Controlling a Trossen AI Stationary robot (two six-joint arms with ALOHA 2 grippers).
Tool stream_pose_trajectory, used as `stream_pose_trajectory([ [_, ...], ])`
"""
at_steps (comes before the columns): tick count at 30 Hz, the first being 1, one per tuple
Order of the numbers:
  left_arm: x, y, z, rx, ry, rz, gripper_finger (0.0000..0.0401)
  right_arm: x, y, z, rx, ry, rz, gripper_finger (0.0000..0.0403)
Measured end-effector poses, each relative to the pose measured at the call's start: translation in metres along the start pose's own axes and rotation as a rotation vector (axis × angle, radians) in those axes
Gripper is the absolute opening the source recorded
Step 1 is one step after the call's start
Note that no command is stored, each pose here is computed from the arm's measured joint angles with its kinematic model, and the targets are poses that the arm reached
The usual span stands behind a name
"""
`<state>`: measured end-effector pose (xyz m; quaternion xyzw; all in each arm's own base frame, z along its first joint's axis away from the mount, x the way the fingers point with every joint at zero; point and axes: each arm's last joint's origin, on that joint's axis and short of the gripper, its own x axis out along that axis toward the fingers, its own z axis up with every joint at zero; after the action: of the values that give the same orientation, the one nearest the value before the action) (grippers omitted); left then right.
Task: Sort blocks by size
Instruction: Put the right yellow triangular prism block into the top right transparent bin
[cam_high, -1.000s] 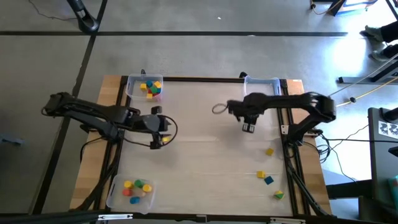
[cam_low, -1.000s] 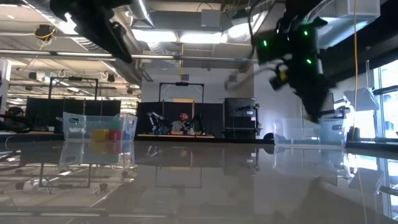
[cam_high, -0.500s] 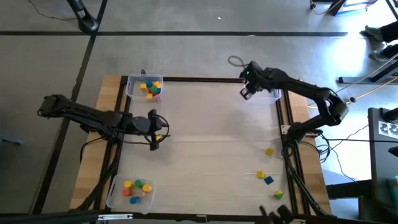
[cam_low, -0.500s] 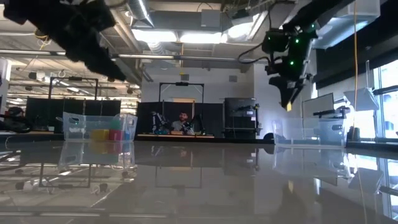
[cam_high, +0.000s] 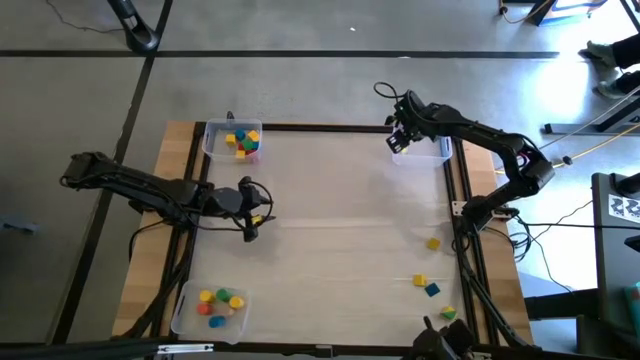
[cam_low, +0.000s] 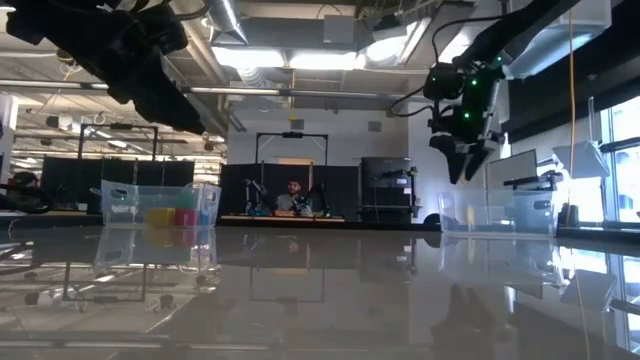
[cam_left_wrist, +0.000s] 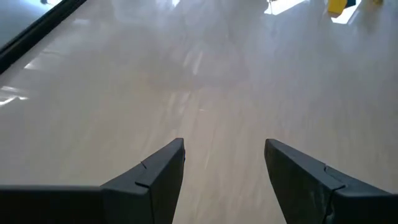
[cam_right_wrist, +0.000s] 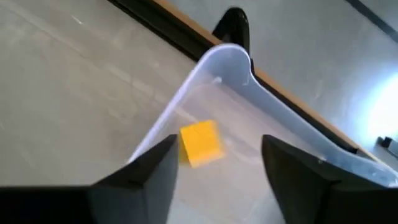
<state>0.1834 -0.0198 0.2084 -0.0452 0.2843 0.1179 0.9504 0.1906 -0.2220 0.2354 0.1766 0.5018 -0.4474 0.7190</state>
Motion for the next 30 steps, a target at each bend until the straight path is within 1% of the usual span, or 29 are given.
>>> stream_pose_trajectory([
  [2, 0.0, 0.0, 0.0, 0.001, 0.001, 0.0, 0.021, 0.0, 0.0, -0.002, 0.001, 0.024, -0.001, 0.0262],
  [5, 0.0, 0.0, 0.0, 0.004, -0.005, 0.0, 0.021, -0.005, 0.003, -0.006, -0.021, 0.079, 0.014, 0.0299],
  [9, 0.001, 0.0, 0.008, 0.016, -0.079, 0.004, 0.021, -0.016, 0.022, -0.014, -0.084, 0.135, 0.05, 0.0324],
  [13, 0.001, -0.001, 0.013, 0.051, -0.123, 0.0, 0.021, -0.037, 0.047, -0.028, -0.183, 0.165, 0.08, 0.0327],
  [18, 0.002, 0.0, 0.016, 0.066, -0.155, 0.005, 0.021, -0.07, 0.073, -0.053, -0.256, 0.182, 0.108, 0.0328],
  [20, 0.002, 0.002, 0.017, 0.061, -0.16, 0.011, 0.021, -0.081, 0.082, -0.063, -0.268, 0.191, 0.13, 0.0328],
  [24, 0.004, 0.005, 0.017, 0.045, -0.155, 0.027, 0.021, -0.098, 0.095, -0.084, -0.266, 0.268, 0.149, 0.0328],
  [28, 0.007, 0.007, 0.017, 0.038, -0.148, 0.041, 0.021, -0.105, 0.108, -0.106, -0.272, 0.336, 0.124, 0.0328],
  [30, 0.009, 0.008, 0.016, 0.038, -0.139, 0.048, 0.021, -0.105, 0.115, -0.118, -0.296, 0.373, 0.139, 0.0328],
])
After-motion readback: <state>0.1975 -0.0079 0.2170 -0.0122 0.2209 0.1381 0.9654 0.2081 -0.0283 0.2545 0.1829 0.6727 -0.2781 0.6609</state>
